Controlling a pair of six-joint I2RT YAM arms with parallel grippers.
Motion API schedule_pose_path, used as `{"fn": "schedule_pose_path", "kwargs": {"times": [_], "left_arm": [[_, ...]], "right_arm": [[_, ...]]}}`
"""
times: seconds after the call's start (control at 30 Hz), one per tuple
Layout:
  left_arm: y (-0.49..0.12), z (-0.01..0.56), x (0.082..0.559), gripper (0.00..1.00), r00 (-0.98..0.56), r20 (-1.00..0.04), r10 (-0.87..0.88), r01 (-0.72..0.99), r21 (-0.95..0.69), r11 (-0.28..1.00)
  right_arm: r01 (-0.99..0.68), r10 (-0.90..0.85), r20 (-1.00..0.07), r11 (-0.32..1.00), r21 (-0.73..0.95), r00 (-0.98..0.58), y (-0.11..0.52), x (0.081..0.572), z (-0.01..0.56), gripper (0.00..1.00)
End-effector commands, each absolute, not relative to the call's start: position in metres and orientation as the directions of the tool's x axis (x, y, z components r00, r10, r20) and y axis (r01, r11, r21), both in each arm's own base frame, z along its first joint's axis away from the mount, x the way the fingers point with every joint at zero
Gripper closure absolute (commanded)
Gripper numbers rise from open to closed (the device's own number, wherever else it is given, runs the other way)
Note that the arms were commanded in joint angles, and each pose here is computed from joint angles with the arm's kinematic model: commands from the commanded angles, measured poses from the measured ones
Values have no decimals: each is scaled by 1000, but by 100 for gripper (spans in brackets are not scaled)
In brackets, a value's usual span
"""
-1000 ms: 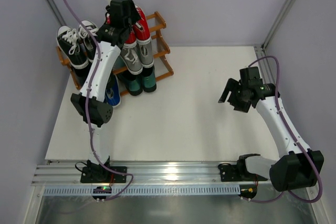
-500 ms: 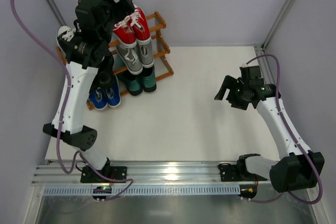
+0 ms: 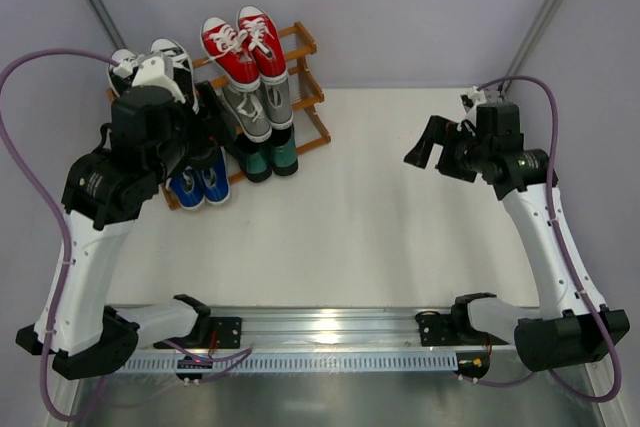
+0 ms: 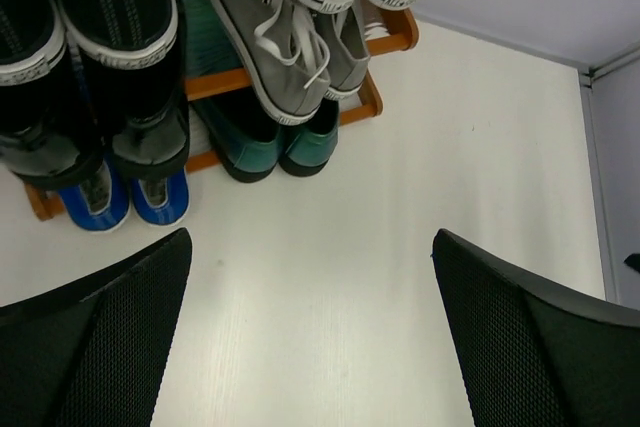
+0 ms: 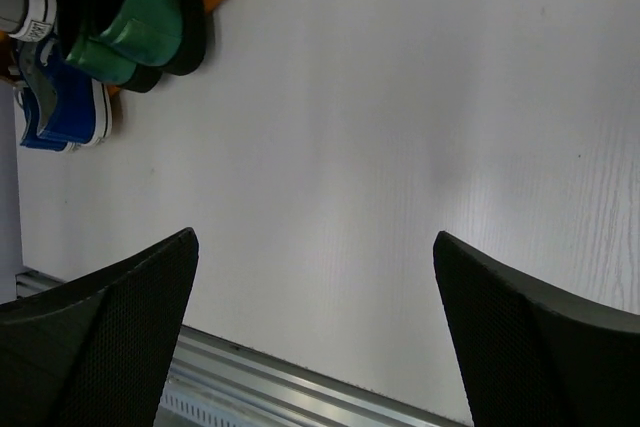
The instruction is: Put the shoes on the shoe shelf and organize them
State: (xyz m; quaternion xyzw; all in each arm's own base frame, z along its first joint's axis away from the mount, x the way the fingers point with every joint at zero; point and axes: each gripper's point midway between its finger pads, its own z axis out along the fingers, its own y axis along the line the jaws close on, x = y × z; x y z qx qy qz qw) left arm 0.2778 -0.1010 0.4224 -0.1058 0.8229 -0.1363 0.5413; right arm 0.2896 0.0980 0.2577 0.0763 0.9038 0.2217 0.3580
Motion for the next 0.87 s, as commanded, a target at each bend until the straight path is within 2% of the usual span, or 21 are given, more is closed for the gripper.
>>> {"fn": "schedule_pose_path", "kwargs": {"times": [0.0, 0.17, 0.4, 0.83], "left_arm": [[-77, 419, 238, 0, -437, -843, -314, -76, -314, 947], [-42, 415, 196, 0, -451, -836, -312, -160, -269, 950], [-19, 429, 155, 0, -384, -845, -371, -168, -332, 928], [-28, 454, 137, 0, -365, -842, -398, -59, -406, 912]], "right_arm": [[-79, 272, -663, 890, 449, -698, 102, 299, 290, 0], [-99, 279, -672, 879, 466, -686, 107, 304, 308, 2], [-136, 287, -688, 861, 491, -666, 116, 304, 332, 2], [-170, 305, -707, 839, 516, -639, 123, 294, 350, 2]]}}
